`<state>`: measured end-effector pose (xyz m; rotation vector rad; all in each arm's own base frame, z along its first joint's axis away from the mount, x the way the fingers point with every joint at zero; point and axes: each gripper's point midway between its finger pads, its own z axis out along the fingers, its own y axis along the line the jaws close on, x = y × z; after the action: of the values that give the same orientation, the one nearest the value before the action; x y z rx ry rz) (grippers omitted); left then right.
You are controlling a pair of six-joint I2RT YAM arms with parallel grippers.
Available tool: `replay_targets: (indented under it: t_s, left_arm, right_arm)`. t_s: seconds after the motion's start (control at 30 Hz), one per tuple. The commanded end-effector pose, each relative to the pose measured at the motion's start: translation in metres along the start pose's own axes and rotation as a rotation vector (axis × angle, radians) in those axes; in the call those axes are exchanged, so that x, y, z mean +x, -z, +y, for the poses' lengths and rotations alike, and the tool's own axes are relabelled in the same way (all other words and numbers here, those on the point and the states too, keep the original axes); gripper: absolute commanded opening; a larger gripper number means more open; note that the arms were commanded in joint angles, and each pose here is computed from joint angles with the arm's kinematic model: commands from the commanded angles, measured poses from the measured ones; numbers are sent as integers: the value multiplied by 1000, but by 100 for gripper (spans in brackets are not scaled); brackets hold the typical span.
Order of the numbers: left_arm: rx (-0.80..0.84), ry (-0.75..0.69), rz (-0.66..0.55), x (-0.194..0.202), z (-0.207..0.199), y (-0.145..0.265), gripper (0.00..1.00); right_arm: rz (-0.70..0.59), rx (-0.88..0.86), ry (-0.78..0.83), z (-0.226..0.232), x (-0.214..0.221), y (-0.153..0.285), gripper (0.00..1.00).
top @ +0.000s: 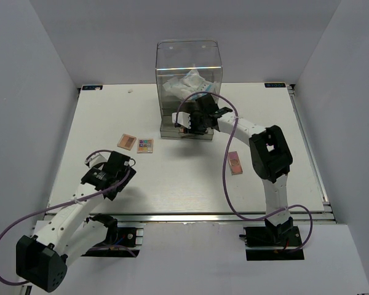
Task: Organize the makeup
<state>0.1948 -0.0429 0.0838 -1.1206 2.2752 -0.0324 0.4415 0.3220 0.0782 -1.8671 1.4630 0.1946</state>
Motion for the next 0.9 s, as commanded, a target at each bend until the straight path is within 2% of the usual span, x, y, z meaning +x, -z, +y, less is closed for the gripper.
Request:
replay_targets:
  t_s: [0.0, 0.17, 0.3, 0.4, 0.67, 0.87]
  left_arm:
    - [-16, 17, -11, -4, -1, -2, 98]
    - [-113, -24, -3, -3, 10, -12, 98]
    - [-160, -51, 5, -4, 14, -21, 98]
    - [-175, -42, 19, -5, 17, -32, 98]
    - [-149, -34, 58, -15, -2, -56, 98]
    - [-187, -4, 98, -10, 9, -71, 98]
  right_arm:
    - [-50, -113, -27, 23, -15, 12, 44]
    - [-56, -105, -68, 24, -16, 19, 47]
    - [-128, 105, -92, -18, -35, 47, 58]
    - [-190, 223, -93, -35, -58, 86, 63]
    - [-226, 266, -195, -28, -59, 126, 68]
    - [-250, 265, -263, -12, -56, 147, 68]
